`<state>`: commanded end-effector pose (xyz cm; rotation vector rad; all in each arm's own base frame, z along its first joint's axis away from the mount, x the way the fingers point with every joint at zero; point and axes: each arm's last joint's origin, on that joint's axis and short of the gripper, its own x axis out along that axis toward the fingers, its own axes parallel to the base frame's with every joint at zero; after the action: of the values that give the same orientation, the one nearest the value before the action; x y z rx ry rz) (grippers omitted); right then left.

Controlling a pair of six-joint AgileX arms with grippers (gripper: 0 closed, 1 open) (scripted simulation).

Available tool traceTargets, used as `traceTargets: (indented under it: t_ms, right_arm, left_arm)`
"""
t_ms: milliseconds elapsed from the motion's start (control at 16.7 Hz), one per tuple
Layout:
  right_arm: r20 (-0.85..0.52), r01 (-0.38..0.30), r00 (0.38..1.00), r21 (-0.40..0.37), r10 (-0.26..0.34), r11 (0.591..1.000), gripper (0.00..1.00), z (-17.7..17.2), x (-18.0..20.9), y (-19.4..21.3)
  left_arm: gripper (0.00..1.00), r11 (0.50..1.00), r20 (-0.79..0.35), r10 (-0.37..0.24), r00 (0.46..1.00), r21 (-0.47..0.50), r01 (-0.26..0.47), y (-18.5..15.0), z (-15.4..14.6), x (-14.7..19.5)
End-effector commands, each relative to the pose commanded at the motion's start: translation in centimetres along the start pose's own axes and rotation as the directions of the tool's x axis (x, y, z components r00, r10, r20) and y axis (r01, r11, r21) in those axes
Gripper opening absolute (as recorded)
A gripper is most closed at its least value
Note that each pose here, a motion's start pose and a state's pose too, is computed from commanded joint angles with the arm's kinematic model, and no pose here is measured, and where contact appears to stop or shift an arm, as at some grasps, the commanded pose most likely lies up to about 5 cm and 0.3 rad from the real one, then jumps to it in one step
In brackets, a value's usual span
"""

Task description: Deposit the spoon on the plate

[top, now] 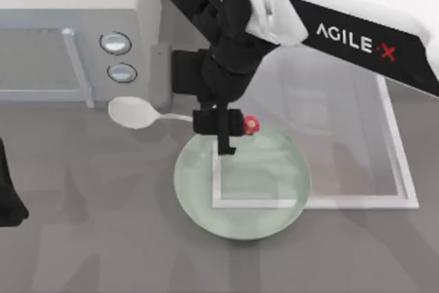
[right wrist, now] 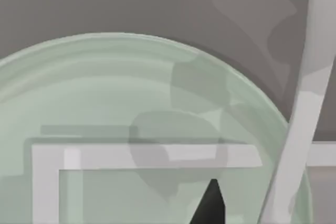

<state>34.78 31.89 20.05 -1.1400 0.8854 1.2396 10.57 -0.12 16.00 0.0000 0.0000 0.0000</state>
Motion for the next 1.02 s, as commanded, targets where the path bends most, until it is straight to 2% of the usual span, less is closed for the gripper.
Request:
traceTargets:
  t_ms: [300,720,1020]
  right_arm:
    - [-0.067,-0.03,0.997,0.006,0.03,1.0,0.0,-0.5,1.2,1.1]
    - [-0.239,-0.149,0.959,0.042,0.155,0.988,0.0,-2.9,5.4,2.8]
    - [-0.244,-0.153,0.957,0.044,0.159,0.987,0.0,-3.0,5.6,2.9]
  left_arm:
    - [1.0,1.0,0.0,0.0,1.0,0.0,0.0,0.0,0.0,0.0]
    - [1.0,1.0,0.0,0.0,1.0,0.0,0.0,0.0,0.0,0.0]
    - [1.0,1.0,0.0,0.0,1.0,0.0,0.0,0.0,0.0,0.0]
